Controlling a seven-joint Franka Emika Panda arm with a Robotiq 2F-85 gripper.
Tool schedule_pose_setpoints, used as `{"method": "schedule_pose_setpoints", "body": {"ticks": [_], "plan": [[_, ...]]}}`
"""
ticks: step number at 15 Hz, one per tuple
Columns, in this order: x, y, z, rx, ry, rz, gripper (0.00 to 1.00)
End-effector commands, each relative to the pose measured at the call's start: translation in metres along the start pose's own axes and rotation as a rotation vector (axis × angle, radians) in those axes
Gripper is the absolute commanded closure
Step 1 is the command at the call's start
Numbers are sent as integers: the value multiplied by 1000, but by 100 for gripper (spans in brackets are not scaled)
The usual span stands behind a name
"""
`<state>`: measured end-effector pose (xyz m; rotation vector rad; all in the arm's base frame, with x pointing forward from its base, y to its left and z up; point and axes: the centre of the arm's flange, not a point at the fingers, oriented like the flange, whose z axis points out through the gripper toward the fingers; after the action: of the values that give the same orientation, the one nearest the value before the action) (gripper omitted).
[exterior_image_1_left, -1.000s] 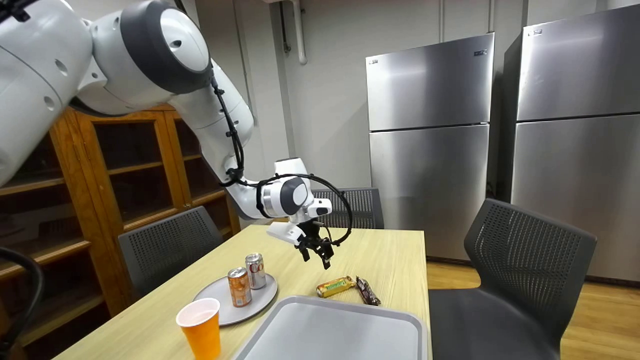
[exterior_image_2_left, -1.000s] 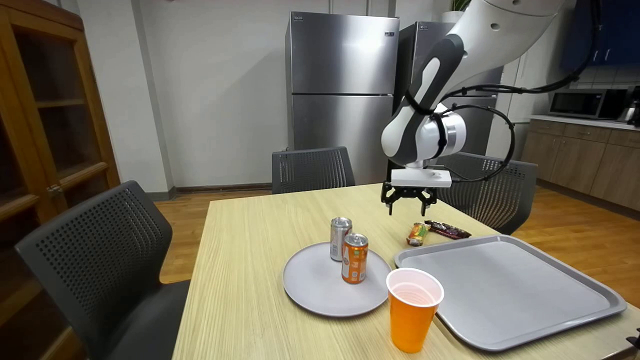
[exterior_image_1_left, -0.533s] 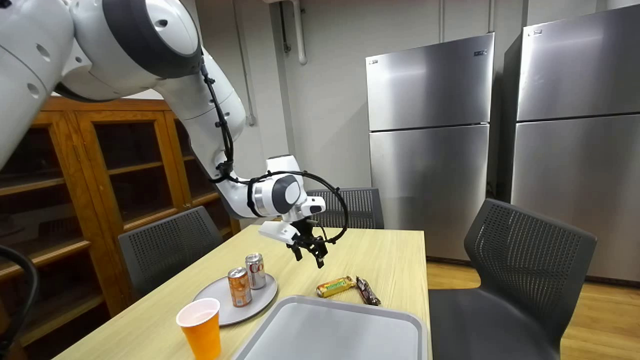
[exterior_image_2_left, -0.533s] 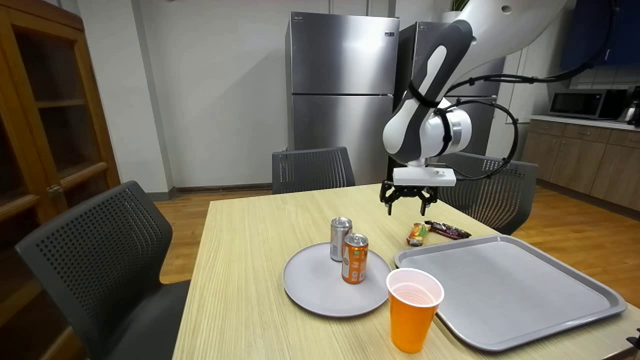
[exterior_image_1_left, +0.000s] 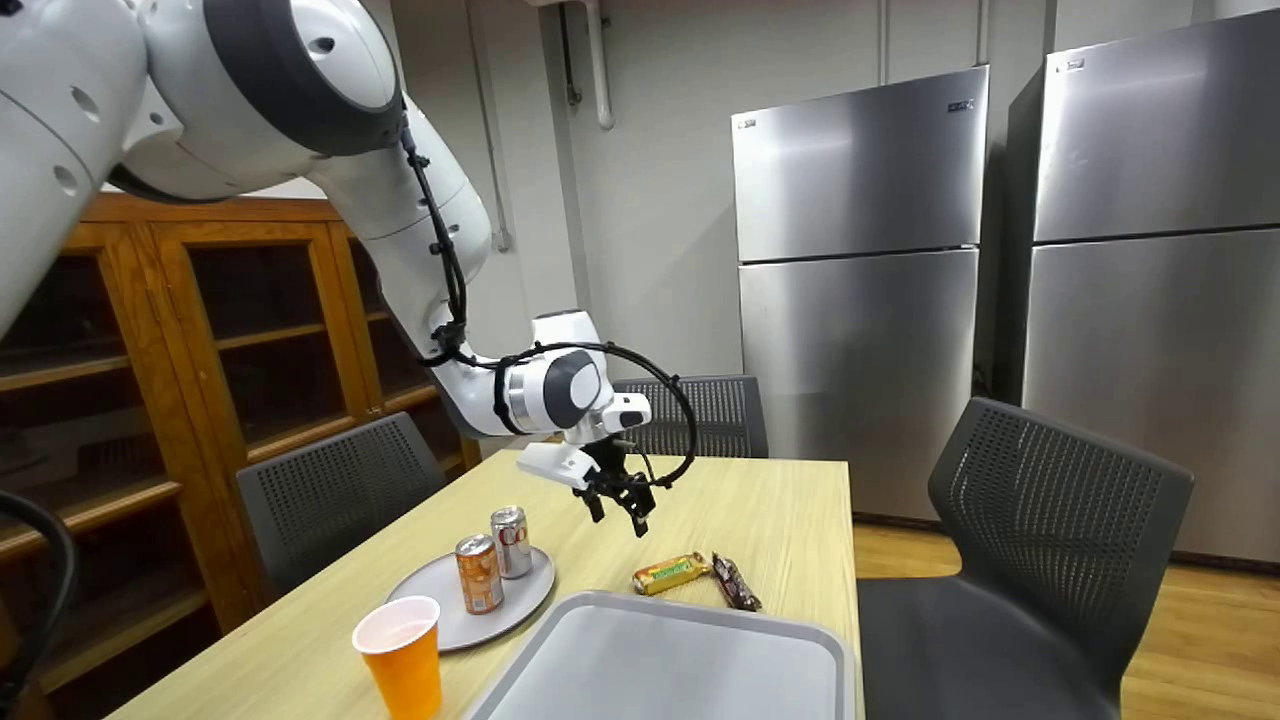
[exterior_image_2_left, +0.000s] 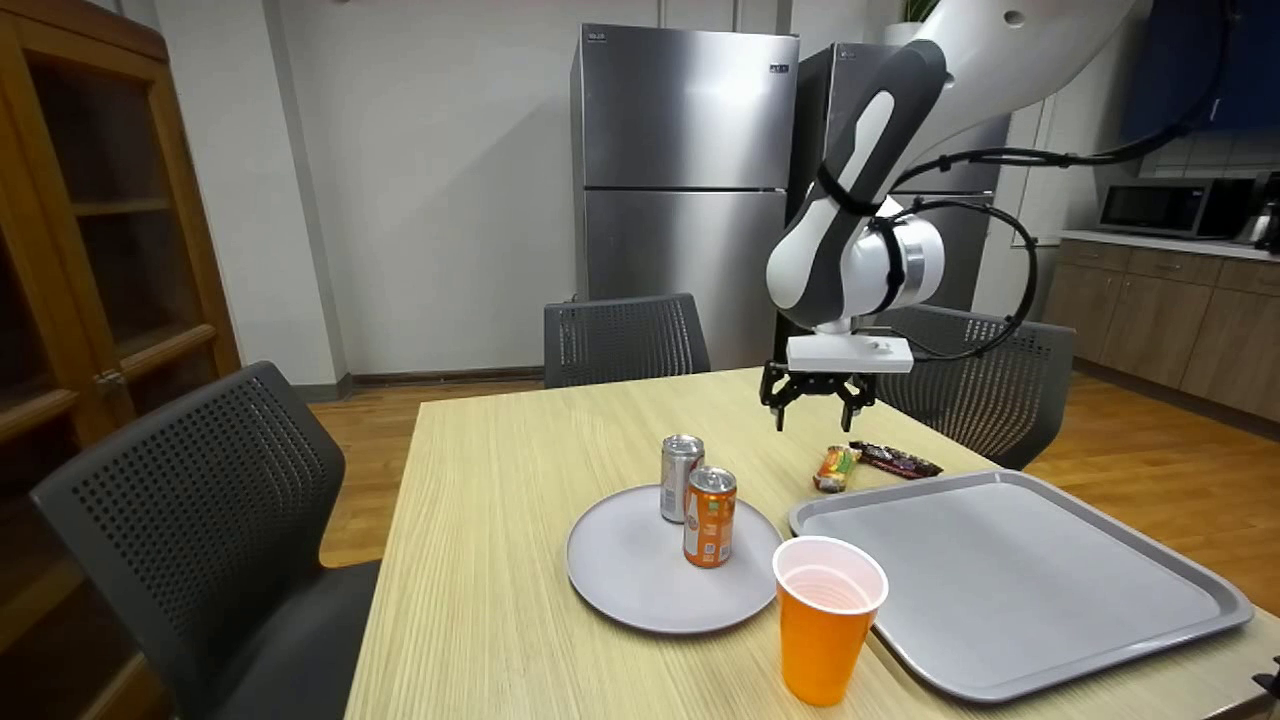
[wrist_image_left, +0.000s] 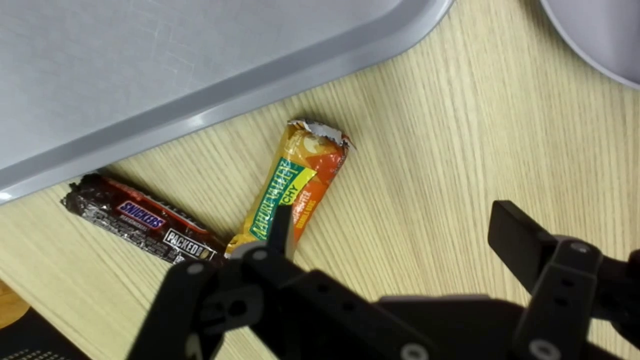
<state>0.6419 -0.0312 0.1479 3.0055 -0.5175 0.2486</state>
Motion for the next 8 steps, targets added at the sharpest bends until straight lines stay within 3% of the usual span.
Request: {"method": "schedule_pose_setpoints", "body": {"ticks": [1, 8], "plan": [[3, -1, -3, 34, 0, -16, 0], [9, -18, -15, 143, 10, -52, 0]]}}
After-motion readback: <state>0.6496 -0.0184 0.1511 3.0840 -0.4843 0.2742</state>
